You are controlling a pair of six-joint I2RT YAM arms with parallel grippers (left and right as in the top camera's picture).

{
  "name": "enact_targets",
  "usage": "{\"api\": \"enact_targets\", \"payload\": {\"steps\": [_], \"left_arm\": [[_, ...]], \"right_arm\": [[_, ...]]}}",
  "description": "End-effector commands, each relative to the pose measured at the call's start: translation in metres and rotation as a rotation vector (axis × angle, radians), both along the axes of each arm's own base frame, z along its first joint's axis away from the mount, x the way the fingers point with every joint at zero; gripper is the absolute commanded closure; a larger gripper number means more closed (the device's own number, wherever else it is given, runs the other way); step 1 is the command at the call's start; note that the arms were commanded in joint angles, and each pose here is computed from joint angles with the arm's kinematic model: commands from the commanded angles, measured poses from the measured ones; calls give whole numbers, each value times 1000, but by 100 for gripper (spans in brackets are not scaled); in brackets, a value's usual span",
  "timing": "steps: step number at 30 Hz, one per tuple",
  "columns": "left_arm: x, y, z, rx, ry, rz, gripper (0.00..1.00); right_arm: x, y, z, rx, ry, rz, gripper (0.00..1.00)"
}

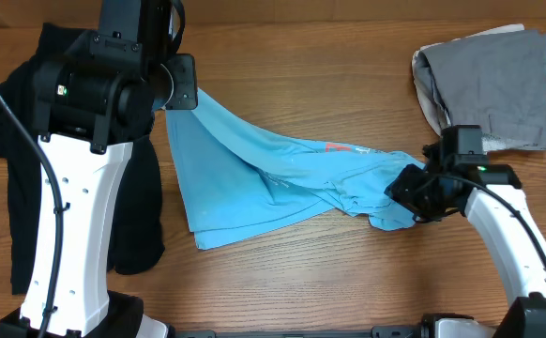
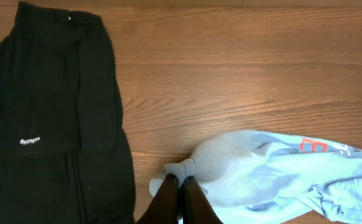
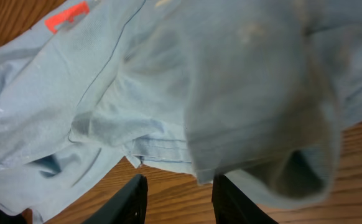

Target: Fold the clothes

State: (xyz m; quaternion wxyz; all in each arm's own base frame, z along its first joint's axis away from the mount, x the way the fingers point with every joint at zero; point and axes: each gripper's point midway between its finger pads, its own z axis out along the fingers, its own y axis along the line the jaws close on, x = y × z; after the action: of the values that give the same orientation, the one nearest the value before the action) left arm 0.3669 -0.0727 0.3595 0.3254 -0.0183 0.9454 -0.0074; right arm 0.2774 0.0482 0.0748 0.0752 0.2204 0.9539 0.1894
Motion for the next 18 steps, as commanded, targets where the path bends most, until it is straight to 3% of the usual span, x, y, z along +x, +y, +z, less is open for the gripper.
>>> {"api": "enact_targets", "payload": {"steps": [1,16,18], "left_arm": [[1,4,4,22,-14,2,96],[-1,5,3,25,-3,3,96],[-1,5,3,25,-3,3,96]], "right_arm": [[0,8,-10,-20,34,-23,62],[4,-4,-19,-101,39,-44,62],[8,-4,-20,-101,31,-44,66]]}}
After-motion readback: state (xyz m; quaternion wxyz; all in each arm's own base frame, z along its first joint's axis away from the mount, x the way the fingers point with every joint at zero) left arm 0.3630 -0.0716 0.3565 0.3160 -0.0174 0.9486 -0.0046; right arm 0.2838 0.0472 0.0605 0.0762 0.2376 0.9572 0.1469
